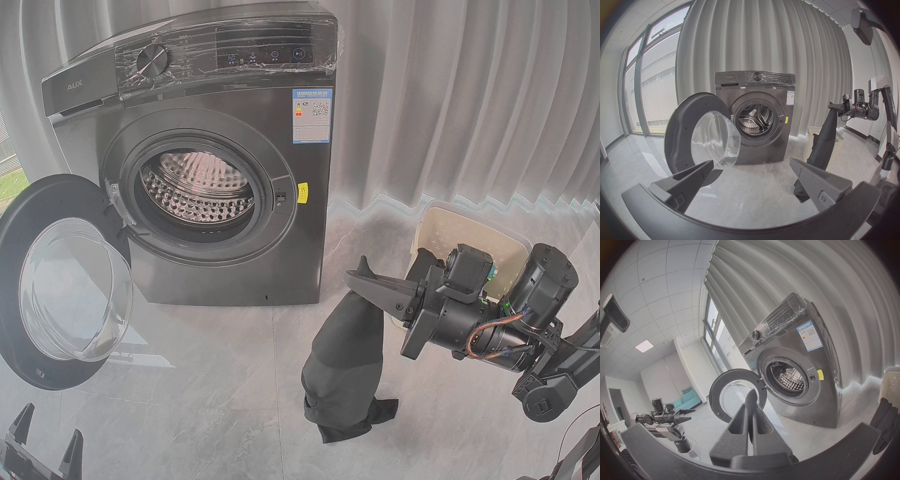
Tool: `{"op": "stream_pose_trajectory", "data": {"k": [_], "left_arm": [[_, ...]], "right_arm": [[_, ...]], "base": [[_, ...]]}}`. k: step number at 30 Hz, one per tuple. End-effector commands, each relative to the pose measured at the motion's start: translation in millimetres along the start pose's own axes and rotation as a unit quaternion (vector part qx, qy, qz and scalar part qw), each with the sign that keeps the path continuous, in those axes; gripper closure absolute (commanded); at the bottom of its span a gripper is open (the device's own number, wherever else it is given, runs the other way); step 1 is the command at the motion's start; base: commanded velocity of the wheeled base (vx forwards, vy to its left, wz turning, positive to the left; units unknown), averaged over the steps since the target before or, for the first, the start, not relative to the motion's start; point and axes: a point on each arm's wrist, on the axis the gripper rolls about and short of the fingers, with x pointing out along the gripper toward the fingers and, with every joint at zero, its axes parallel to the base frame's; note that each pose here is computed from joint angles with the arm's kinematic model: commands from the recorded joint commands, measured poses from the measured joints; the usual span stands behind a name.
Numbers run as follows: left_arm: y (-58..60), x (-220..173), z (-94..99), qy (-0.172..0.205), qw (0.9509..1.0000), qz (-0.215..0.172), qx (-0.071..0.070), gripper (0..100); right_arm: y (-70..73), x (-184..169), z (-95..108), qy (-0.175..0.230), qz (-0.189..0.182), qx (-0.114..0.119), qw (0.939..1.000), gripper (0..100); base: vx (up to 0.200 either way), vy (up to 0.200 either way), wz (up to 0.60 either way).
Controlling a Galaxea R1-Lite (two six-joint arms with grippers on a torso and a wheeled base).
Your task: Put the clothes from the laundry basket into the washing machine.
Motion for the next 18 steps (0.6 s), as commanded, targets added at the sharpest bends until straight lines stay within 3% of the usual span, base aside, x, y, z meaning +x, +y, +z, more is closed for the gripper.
{"op": "stream_pose_trajectory", "data": {"k": [1, 2, 4, 6, 9, 10, 12, 18], "left_arm": [[-0.1, 0, -4.6, 0.000, 1.0000, -0.002, 0.002, 0], [-0.2, 0, -2.4, -0.006, 1.0000, -0.003, -0.003, 0], [0.4, -12, 55.2, -0.101, 0.9945, -0.008, -0.027, 0], [2.2, -15, 90.4, -0.127, 0.9908, -0.026, -0.040, 0], [4.2, -6, 103.0, -0.098, 0.9926, -0.056, -0.044, 0], [2.9, 14, 102.6, -0.048, 0.9954, -0.072, -0.041, 0], [0.5, 31, 101.0, -0.013, 0.9953, -0.088, -0.037, 0], [-14.6, 86, 113.5, 0.026, 0.9867, -0.157, -0.031, 0]], "right_arm": [[-1.9, 5, -3, -0.003, -0.017, 0.002, 0.9998, 100], [-1.6, 5, -2, -0.005, -0.020, 0.002, 0.9998, 100], [0.4, 7, -1, -0.010, -0.024, 0.001, 0.9997, 100], [0.6, 8, -1, -0.011, -0.023, 0.002, 0.9997, 100], [0.8, 9, 0, -0.014, -0.023, 0.001, 0.9996, 100], [0.9, 10, 1, -0.015, -0.022, 0.000, 0.9996, 100], [0.9, 10, 3, -0.020, -0.022, -0.001, 0.9995, 100], [7.9, 24, 13, -0.037, -0.005, -0.004, 0.9993, 100]], "base": [[0.000, 0.000, 0.00], [0.000, 0.000, 0.00], [0.000, 0.000, 0.00], [0.000, 0.000, 0.00], [0.000, 0.000, 0.00], [0.000, 0.000, 0.00], [0.000, 0.000, 0.00], [0.000, 0.000, 0.00]]}}
